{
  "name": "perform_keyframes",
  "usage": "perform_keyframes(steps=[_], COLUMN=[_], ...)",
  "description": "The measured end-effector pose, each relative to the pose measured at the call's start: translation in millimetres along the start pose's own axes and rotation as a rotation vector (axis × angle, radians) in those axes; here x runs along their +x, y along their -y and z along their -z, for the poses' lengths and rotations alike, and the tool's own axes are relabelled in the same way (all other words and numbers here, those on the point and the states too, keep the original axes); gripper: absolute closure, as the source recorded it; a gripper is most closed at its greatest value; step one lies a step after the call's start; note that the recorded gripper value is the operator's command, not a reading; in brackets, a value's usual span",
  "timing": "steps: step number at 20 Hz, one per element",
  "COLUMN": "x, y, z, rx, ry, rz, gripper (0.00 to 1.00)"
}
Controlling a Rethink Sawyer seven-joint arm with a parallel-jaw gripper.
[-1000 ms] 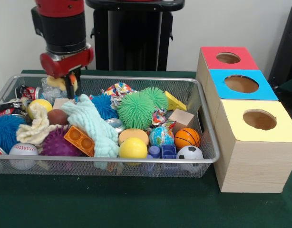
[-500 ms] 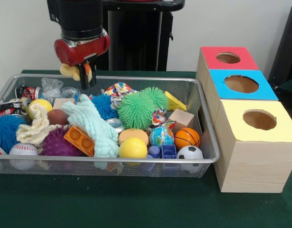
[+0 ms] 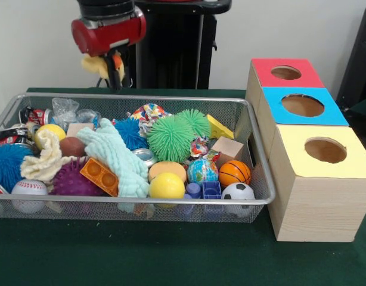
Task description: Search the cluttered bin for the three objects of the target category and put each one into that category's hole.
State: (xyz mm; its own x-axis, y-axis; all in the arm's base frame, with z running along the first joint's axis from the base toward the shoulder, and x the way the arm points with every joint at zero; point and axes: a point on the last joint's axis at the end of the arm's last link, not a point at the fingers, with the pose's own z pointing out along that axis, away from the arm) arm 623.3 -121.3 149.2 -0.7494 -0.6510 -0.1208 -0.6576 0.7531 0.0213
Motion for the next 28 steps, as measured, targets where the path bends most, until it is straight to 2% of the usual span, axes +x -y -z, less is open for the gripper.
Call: perform_keyframes(steps=[5,7,11,13,16,21,24,27,28], x=[-15.8,-21.4,-42.2,-55.6,-62.3,-73.1,-74.1,-74.3,-74.0], y=[-16,-21,-43,-59,-70,-100,-118,-130,-140], z=[24,28,32,28,24,12,4,-1,-3], rx=[-0.021,-0.025,-0.024,-0.019,-0.016,-0.03,-0.046,-0.059,-0.075], ry=[0.051,0.069,0.137,0.179,0.2,0.248,0.253,0.248,0.238], rz=[-0.056,-0.068,-0.115,-0.153,-0.169,-0.245,-0.293,-0.318,-0.337], gripper=[1.0,1.0,1.0,1.0,1.0,1.0,1.0,1.0,1.0])
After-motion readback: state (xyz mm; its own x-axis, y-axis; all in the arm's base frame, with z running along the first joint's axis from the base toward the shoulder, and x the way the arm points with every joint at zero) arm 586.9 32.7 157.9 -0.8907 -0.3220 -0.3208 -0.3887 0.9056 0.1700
